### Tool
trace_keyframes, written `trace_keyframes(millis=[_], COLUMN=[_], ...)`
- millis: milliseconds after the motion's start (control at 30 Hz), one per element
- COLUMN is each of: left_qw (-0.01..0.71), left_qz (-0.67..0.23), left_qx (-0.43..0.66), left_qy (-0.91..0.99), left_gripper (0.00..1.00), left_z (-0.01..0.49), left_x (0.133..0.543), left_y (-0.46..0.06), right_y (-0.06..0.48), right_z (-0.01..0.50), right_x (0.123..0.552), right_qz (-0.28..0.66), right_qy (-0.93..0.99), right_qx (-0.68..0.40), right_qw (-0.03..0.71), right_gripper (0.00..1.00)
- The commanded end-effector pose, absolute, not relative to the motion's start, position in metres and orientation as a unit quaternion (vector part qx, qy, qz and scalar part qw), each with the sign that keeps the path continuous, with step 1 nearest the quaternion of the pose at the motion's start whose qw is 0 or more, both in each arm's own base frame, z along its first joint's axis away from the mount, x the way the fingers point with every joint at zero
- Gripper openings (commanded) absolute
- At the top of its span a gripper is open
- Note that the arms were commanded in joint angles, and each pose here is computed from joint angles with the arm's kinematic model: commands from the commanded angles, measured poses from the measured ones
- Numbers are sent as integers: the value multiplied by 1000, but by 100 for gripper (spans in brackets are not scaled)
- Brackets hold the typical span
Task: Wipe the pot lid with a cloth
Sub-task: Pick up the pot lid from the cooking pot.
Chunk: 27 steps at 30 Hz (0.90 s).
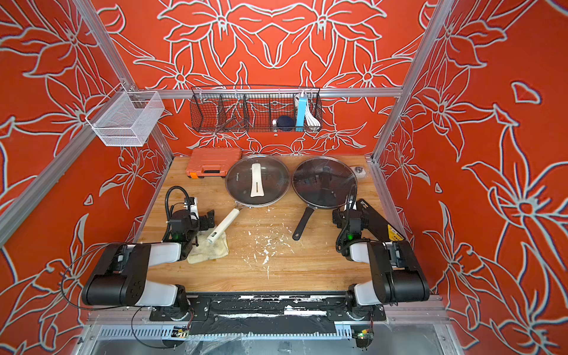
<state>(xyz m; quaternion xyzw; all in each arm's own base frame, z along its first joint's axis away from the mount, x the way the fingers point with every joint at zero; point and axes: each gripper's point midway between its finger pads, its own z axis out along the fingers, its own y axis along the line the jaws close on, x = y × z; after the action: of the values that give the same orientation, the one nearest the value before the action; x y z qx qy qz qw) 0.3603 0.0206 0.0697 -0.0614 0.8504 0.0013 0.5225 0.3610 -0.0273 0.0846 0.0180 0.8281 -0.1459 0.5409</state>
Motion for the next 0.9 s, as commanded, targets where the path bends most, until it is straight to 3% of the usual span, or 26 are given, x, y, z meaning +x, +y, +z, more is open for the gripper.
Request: trace_keyframes(millis=[0, 867], left_qw=[545, 548], left_qz=[3, 22], left_qx=[-62, -88], left_qy=[836, 832], left_gripper=[99, 99], left_z=[85, 98], left_x=[368, 364], left_y=[21, 31], right_y=[-29, -29], right_z=[100, 109], right_x=[366, 362], right_qz=[-141, -139], right_qy=[809, 801], right_qx=[37, 40], right_qw=[569, 581], right_gripper=[98, 99])
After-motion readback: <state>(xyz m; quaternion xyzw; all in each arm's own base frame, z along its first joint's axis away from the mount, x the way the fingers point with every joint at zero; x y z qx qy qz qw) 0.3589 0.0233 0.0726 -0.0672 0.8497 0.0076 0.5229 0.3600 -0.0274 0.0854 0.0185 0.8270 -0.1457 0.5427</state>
